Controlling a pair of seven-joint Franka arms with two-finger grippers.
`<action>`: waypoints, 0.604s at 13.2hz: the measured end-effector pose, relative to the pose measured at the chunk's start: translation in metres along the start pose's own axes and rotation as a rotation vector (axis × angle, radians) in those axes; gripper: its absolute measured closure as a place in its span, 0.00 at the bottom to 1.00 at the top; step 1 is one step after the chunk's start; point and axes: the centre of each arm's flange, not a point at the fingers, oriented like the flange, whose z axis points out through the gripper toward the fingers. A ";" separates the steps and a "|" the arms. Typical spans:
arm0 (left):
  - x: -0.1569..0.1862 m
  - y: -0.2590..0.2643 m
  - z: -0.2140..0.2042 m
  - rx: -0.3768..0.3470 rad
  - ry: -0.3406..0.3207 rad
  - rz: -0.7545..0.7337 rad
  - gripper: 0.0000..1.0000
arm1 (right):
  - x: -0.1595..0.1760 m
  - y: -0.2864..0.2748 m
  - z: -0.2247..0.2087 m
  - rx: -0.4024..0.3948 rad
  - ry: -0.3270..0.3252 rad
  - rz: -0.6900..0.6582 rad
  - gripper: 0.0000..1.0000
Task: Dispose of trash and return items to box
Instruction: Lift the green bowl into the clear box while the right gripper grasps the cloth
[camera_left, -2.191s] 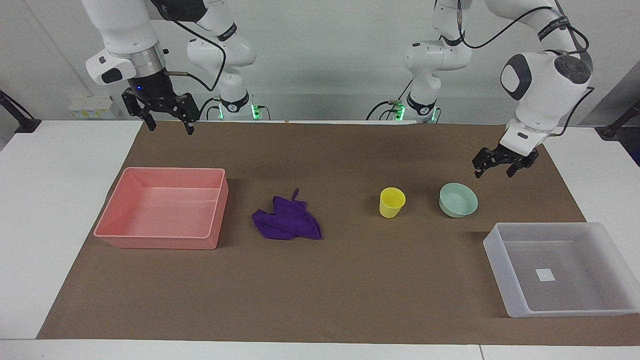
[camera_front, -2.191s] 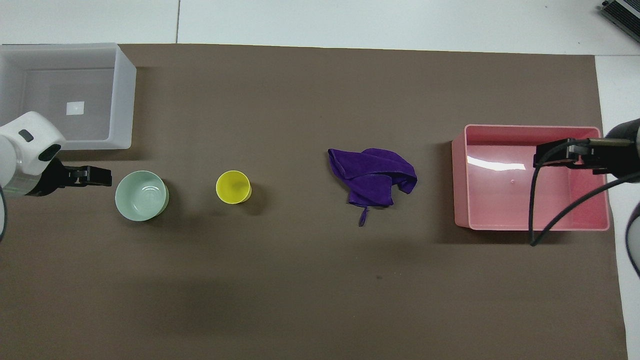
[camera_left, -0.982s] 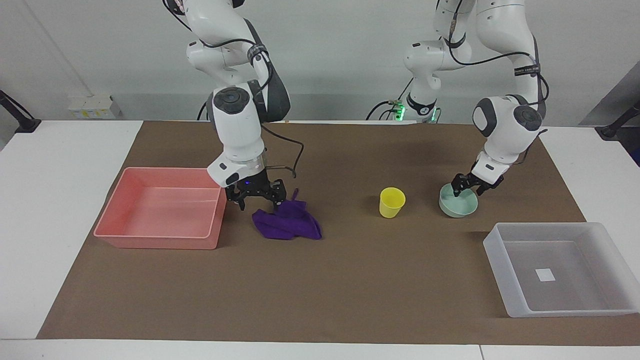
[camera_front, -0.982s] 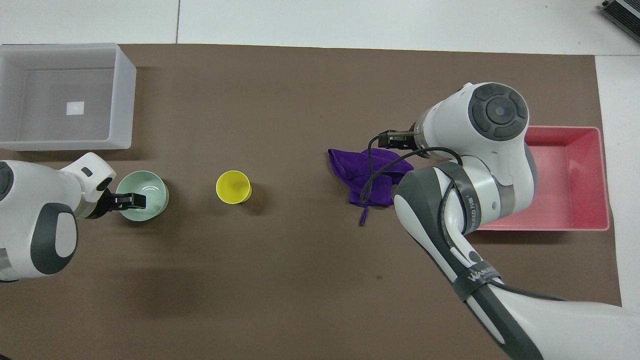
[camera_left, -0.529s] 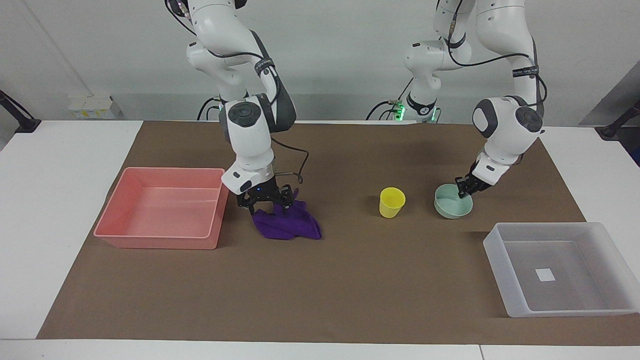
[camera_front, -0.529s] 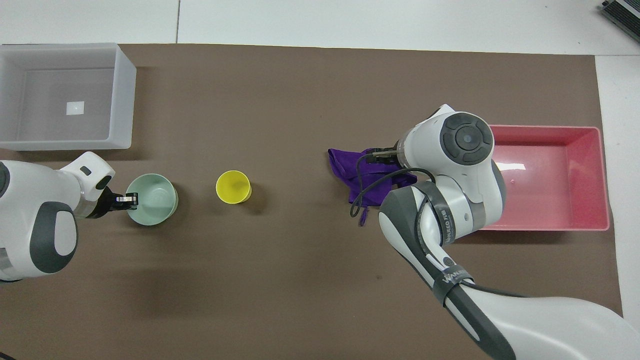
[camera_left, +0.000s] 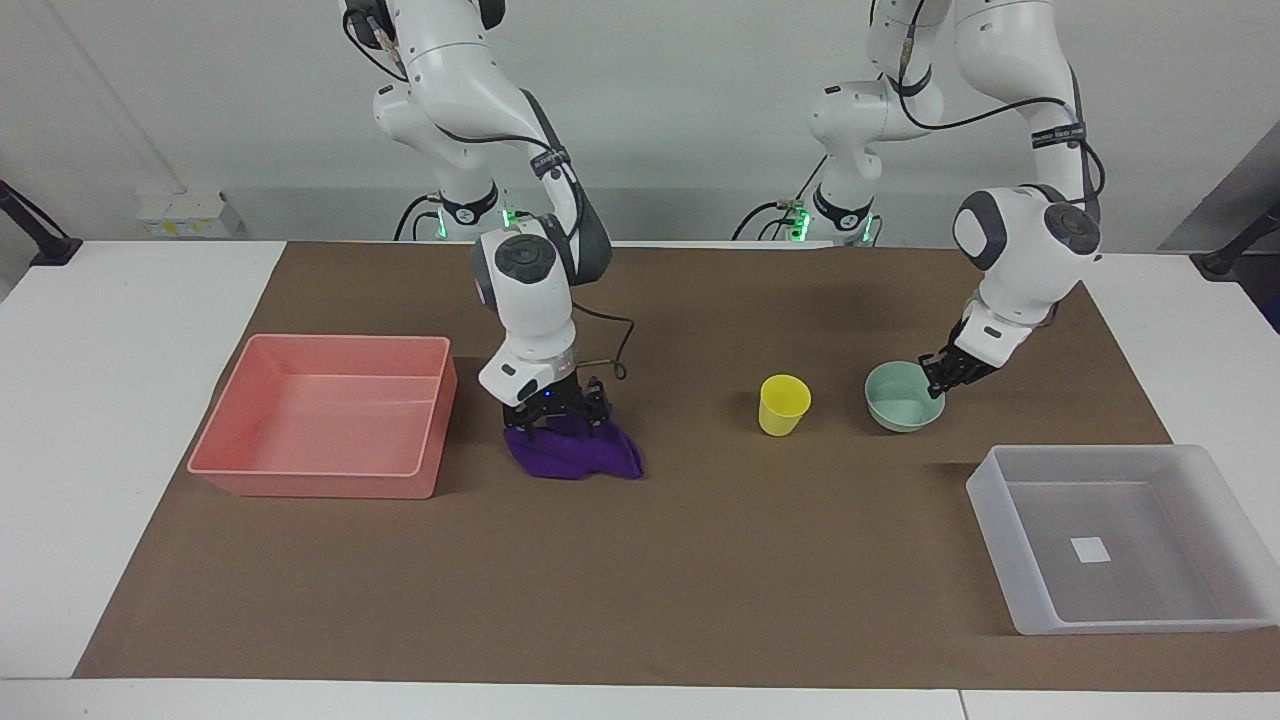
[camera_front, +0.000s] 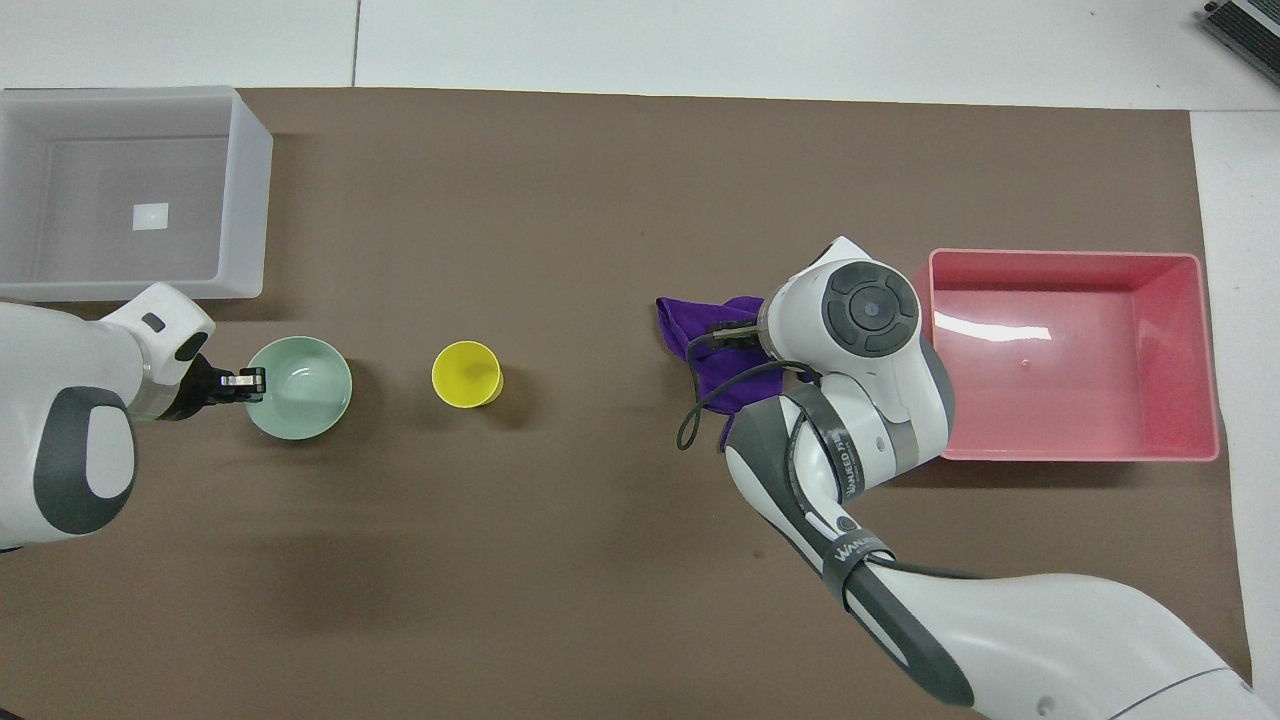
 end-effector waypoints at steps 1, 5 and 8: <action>0.009 0.002 -0.015 -0.003 -0.006 0.004 0.96 | -0.005 0.001 0.006 -0.008 -0.003 -0.009 0.00; 0.051 0.010 -0.073 -0.013 0.012 0.018 0.96 | -0.009 0.003 0.010 -0.014 -0.012 -0.012 0.48; 0.084 0.008 -0.100 -0.017 0.049 0.017 0.96 | -0.009 0.004 0.008 -0.018 -0.020 0.004 0.81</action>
